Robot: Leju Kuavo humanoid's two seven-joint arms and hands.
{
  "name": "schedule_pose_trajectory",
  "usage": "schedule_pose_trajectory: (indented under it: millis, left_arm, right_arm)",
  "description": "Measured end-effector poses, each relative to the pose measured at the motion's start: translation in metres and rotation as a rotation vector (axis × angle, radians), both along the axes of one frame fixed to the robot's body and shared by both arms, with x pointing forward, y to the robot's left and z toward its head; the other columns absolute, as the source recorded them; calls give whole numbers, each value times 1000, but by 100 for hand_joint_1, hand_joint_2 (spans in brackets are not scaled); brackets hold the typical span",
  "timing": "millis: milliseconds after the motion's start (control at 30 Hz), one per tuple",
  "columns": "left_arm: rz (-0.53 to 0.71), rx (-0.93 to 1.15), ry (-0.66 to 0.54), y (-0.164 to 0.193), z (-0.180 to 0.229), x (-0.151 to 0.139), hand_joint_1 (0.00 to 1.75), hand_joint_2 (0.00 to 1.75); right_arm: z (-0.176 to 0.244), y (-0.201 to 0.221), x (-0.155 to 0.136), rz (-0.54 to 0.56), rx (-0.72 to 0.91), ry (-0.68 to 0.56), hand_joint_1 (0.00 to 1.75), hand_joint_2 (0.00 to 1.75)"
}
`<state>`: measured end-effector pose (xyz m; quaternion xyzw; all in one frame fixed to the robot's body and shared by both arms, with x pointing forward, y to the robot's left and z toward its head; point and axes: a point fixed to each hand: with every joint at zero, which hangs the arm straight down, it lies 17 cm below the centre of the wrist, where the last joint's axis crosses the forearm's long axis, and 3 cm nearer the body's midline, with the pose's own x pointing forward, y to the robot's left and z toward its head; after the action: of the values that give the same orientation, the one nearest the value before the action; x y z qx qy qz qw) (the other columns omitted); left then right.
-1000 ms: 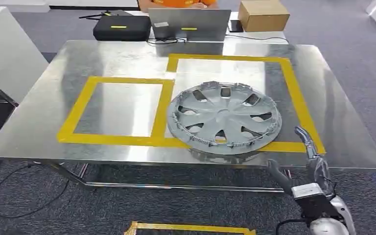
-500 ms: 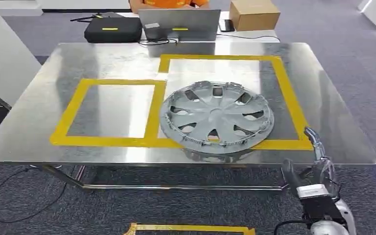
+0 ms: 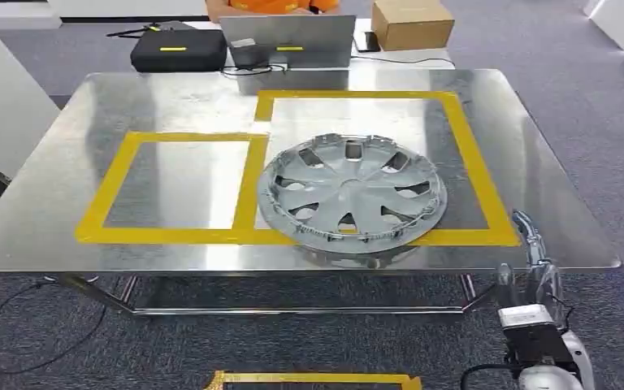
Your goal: Take the parts from the cabinet and place them on the table.
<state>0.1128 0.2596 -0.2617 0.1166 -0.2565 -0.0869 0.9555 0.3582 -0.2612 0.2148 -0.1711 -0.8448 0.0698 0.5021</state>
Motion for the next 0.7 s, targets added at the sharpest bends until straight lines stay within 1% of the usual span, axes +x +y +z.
schedule_pose_trajectory:
  millis: [700]
  left_arm:
    - [14, 13, 14, 0, -1, -4, 0, 0]
  right_arm:
    - [5, -2, -6, -11, 8, -10, 0, 0]
